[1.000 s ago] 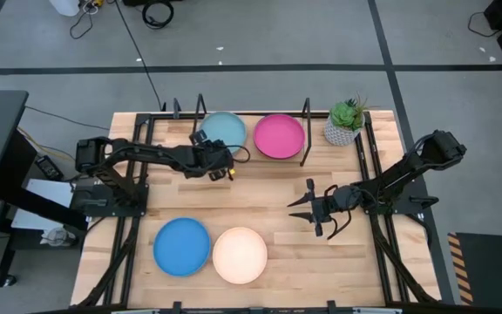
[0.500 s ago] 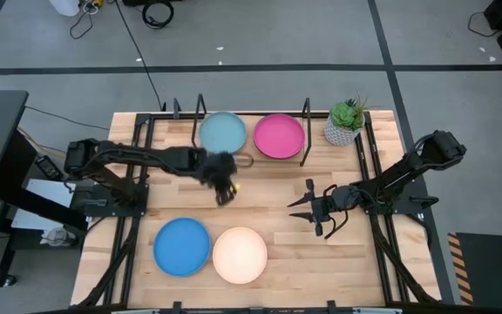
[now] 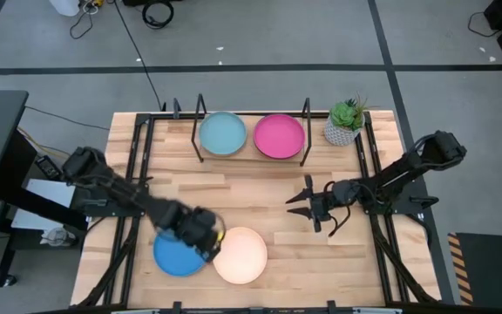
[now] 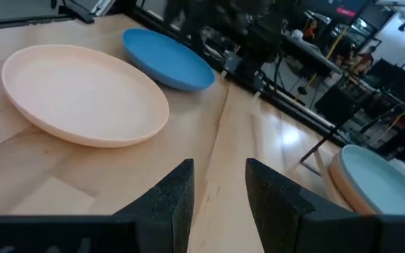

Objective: Place and stack plates onto a shelf
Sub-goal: Stack the blue plate on top of the pink plate on the shelf

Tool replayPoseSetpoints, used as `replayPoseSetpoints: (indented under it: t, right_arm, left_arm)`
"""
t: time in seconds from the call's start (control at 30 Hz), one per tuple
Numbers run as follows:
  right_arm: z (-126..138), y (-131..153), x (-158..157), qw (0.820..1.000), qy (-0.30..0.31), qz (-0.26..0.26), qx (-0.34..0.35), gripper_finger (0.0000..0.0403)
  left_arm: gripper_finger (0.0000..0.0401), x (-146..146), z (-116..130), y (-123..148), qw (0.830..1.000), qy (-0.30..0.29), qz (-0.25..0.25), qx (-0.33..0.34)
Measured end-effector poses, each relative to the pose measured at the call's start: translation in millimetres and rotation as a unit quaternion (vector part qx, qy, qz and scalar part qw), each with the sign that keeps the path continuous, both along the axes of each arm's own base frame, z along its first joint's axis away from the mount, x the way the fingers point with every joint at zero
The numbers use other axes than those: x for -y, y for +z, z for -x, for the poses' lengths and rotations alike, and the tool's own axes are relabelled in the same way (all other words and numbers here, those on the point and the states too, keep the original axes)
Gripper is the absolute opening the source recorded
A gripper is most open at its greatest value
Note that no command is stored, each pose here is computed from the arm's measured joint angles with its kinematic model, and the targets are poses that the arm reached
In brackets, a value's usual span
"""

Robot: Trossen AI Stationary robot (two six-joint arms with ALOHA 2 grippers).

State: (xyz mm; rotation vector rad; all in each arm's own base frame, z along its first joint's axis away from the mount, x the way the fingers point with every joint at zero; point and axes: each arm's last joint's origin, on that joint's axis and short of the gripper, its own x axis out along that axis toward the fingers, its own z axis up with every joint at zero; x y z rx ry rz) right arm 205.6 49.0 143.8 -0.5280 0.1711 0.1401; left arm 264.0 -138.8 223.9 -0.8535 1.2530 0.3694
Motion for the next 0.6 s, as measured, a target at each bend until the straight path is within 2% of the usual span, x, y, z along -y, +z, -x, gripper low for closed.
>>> replayPoseSetpoints:
  t: [0.1,0.27,0.6]
  right_arm:
    - [-1.9,1.1,6.8,1.0,0.013,-0.001,0.005,0.0134]
    - [-4.2,3.5,16.6,0.999,0.046,-0.015,0.016,0.0134]
    - [-4.0,3.7,17.9,0.993,0.102,-0.062,0.007,0.0134]
  left_arm:
    - [0.0142,28.2,7.6,-5.8,0.999,0.036,0.017,0.002]
    - [0.0142,62.7,9.2,-18.5,0.996,0.086,0.008,0.005]
    - [0.0142,94.9,-14.4,-33.9,0.99,0.067,-0.093,-0.085]
